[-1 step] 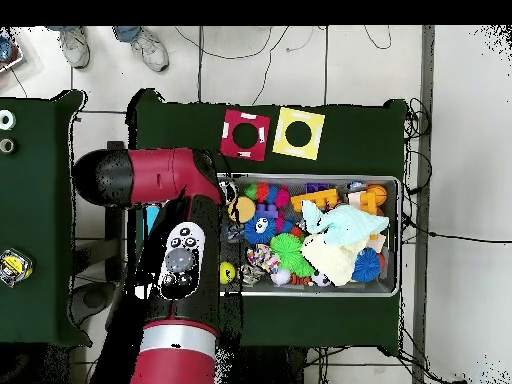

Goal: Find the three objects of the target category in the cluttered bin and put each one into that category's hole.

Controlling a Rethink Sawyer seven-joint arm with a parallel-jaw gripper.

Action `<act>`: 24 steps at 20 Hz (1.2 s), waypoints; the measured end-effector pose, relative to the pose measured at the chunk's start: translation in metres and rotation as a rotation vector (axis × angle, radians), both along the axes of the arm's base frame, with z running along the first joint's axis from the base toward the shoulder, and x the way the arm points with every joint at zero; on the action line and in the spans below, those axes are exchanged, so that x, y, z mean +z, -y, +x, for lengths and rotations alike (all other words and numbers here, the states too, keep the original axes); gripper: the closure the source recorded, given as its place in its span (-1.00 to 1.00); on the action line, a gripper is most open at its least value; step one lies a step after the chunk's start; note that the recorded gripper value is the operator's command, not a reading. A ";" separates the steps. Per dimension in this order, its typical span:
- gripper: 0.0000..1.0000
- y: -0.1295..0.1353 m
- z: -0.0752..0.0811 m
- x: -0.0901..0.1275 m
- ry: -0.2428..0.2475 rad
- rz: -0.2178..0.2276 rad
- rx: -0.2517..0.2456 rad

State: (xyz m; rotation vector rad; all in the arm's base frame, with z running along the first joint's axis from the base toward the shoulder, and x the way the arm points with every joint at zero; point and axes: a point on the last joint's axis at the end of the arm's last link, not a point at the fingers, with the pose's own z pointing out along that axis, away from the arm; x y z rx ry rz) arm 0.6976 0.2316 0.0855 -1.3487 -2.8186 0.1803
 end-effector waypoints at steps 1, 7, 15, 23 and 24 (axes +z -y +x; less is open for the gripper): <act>1.00 -0.002 -0.002 -0.001 -0.003 0.001 0.000; 1.00 -0.010 -0.010 0.002 -0.013 0.007 0.001; 1.00 -0.012 -0.016 0.001 -0.024 0.011 -0.002; 1.00 -0.012 -0.017 0.000 -0.025 0.010 -0.003; 1.00 -0.012 -0.017 0.000 -0.025 0.010 -0.003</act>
